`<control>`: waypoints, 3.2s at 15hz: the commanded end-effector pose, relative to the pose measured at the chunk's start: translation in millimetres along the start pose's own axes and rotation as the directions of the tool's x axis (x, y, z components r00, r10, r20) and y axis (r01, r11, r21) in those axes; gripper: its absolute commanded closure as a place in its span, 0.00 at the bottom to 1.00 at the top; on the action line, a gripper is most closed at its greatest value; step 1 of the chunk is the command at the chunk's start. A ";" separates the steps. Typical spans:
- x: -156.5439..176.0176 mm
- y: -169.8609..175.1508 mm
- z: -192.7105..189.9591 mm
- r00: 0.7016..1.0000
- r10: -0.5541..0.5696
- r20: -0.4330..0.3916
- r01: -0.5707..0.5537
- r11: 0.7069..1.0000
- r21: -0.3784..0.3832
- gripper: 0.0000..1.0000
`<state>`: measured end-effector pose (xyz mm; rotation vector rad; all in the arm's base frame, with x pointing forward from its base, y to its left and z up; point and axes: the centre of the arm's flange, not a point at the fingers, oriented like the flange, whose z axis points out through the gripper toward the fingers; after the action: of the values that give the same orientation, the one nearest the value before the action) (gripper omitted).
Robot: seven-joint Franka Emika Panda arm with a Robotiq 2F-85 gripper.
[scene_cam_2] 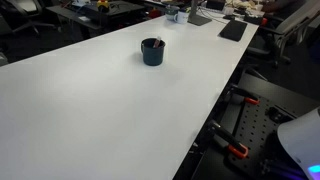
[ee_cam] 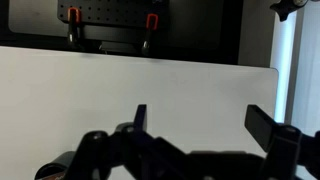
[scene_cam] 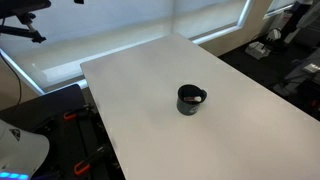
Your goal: Remove the marker from the mug.
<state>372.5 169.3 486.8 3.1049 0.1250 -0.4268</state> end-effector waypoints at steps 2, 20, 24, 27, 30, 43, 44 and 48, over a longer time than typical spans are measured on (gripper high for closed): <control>0.0 0.0 0.0 1.000 0.000 0.000 0.000 1.000 0.000 0.00; 8.4 61.0 12.4 0.996 0.085 0.039 -0.088 0.994 0.068 0.00; 8.8 64.6 15.0 0.995 0.086 0.045 -0.089 0.994 0.069 0.00; 8.4 62.4 15.2 0.996 0.082 0.044 -0.085 0.994 0.066 0.00; 16.2 63.2 15.9 0.996 0.064 0.060 -0.068 0.995 0.067 0.00; 50.1 214.1 15.3 0.967 0.233 0.106 -0.238 0.971 0.033 0.00; 45.3 222.4 12.7 0.961 0.259 0.094 -0.263 0.964 0.034 0.00; 44.8 228.8 18.9 0.961 0.264 0.080 -0.269 0.961 0.061 0.00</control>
<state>428.6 -55.6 455.2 3.1056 -0.3125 -0.5406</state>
